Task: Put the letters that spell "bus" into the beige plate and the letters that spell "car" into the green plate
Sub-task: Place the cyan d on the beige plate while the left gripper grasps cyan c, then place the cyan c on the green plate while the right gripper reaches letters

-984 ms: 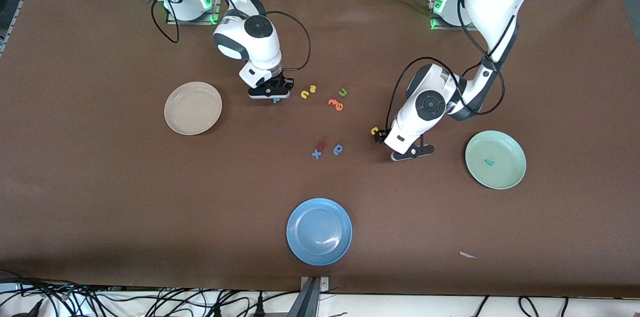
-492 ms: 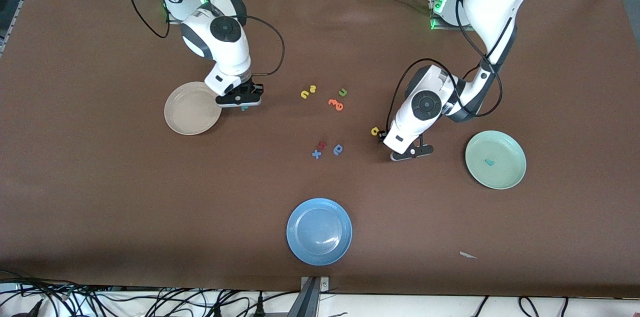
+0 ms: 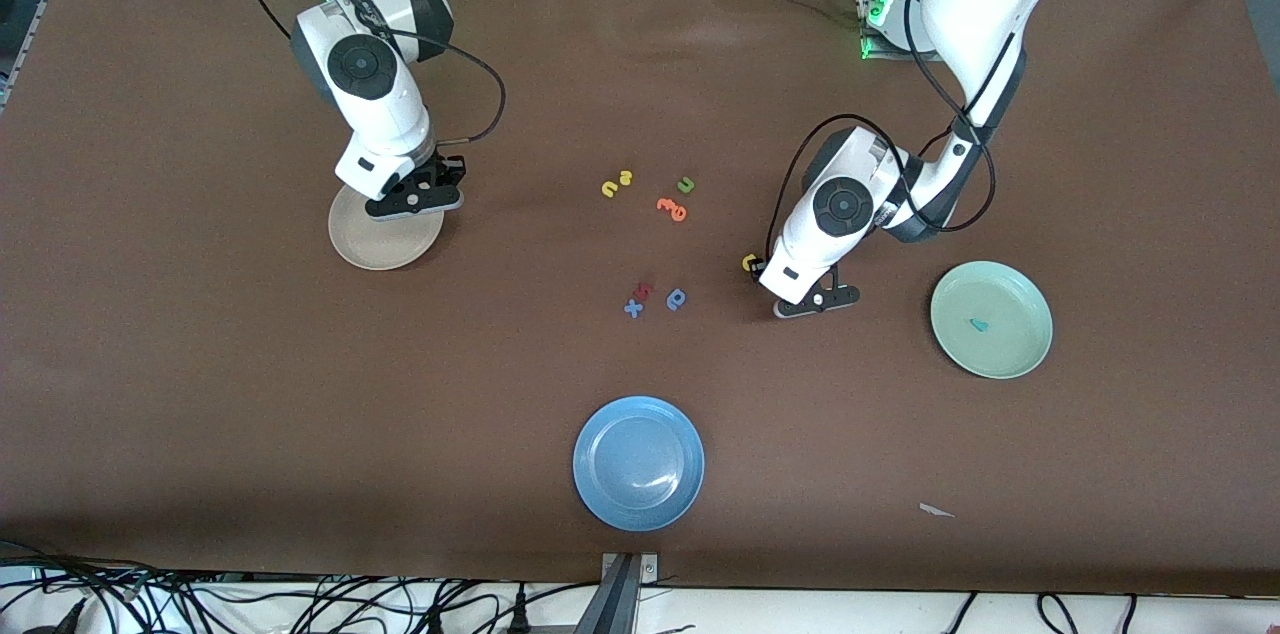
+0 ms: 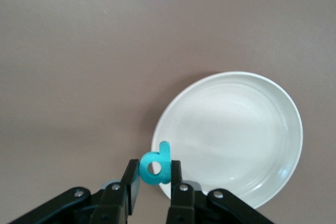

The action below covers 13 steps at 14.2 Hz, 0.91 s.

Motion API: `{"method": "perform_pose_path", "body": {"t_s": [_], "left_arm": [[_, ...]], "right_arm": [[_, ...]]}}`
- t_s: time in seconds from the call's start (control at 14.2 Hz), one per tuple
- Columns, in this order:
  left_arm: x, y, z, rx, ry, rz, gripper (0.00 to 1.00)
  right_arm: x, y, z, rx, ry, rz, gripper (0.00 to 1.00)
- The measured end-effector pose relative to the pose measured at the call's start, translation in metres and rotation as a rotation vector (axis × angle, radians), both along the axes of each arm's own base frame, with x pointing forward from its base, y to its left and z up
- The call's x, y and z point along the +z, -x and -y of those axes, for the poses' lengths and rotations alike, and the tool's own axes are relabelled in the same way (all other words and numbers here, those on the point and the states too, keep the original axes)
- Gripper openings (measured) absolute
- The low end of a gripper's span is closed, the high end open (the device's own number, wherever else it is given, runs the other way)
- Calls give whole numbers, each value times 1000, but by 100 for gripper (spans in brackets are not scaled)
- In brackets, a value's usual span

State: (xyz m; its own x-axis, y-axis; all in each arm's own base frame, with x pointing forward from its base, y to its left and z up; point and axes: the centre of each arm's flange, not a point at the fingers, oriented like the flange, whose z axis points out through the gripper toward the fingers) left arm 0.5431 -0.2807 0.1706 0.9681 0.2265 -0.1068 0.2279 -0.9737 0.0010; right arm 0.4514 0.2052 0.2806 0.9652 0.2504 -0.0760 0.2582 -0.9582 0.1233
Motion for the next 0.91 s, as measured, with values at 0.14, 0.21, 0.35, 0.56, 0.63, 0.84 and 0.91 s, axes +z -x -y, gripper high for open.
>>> {"method": "perform_pose_path", "body": {"t_s": [0.14,0.21,0.35,0.56,0.63,0.84,0.91], "left_arm": [[0,0,0,1,0,0,52],[0,0,1,1,1,1,48],[1,0,1,1,1,2,44],[2,-1,2,1,3,4,33],[2,-1,2,2,3,4,33],[2,-1,2,2,3,4,28],[2,-1,2,2,3,4,28]], "right_arm": [[-8,-2,23,19,4,-28,28],[-11,-4,35,23,4,-40,28],[-15,-8,47,21,1,-49,28],[-15,-8,47,23,0,-51,55],[-15,-8,46,23,-1,-51,63],[-15,-8,46,18,-3,-51,93],[-14,-9,46,9,-3,-51,100]]}}
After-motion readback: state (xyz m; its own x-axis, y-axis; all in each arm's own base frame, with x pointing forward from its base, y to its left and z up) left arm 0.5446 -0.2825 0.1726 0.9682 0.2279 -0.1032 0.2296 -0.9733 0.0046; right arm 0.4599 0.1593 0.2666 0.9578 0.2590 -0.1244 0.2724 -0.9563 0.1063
